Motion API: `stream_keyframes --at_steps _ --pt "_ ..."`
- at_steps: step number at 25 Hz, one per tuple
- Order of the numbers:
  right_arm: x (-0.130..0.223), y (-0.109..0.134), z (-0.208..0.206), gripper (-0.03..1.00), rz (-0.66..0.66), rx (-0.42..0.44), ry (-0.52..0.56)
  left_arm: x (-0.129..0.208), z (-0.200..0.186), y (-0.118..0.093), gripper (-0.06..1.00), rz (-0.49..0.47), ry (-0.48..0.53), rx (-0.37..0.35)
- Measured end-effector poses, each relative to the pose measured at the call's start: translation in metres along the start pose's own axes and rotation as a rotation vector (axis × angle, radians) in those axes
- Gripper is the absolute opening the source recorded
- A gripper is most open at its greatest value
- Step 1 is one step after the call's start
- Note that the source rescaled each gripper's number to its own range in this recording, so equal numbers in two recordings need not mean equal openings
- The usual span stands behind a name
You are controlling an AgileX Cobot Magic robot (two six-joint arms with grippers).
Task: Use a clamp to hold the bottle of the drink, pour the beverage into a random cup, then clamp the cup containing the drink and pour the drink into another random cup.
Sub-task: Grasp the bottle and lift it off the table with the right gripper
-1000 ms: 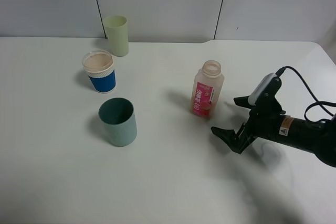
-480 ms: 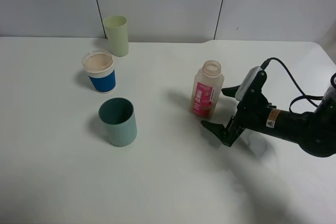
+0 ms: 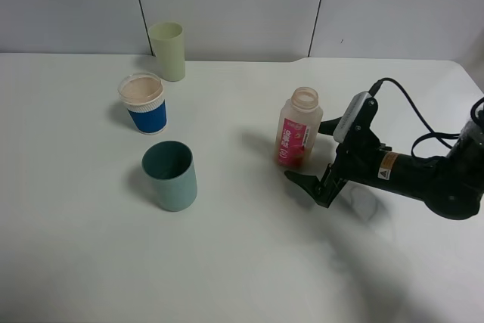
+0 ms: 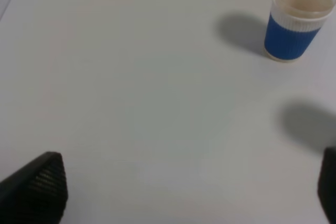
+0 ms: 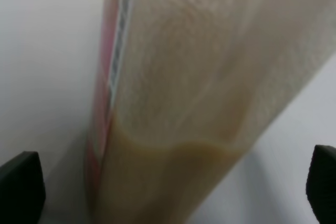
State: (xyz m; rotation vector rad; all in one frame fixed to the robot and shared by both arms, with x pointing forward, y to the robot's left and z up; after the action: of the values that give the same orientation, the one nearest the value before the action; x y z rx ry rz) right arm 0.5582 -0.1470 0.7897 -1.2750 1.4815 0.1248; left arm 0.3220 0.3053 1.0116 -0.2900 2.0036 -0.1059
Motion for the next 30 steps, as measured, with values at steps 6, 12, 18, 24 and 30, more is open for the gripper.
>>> stream_keyframes --at_steps 6,12,18,24,30 --pt "-0.008 0.006 0.006 1.0 -0.01 -0.022 -0.021 0.0 0.0 0.0 0.88 0.0 0.0 0.0" --pt "-0.014 0.007 0.011 1.0 -0.015 -0.027 -0.041 0.0 0.0 0.0 0.88 0.0 0.0 0.0" --pt "-0.014 0.008 0.012 1.0 0.033 -0.024 -0.035 0.0 0.0 0.0 0.88 0.0 0.0 0.0" --pt "-0.006 0.014 0.015 1.0 0.086 -0.035 -0.019 0.0 0.0 0.0 0.88 0.0 0.0 0.0" --pt "-0.011 0.011 0.024 1.0 0.069 -0.034 -0.042 0.0 0.0 0.0 0.88 0.0 0.0 0.0"
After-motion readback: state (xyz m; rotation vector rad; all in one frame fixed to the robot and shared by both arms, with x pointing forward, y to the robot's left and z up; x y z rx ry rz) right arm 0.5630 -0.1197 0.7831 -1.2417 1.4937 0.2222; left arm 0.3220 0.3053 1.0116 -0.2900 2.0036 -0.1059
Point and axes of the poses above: a point on each arm's last joint axis where the gripper is mounted, z pointing out along that axis toward the gripper, y along the wrist's bending axis when the last joint is at zero, x = y × z, the point moved 10 cm from there along z, pointing out along that axis toward the gripper, and after that the axes turned 12 degrees about -z, right-handed, at the moved point
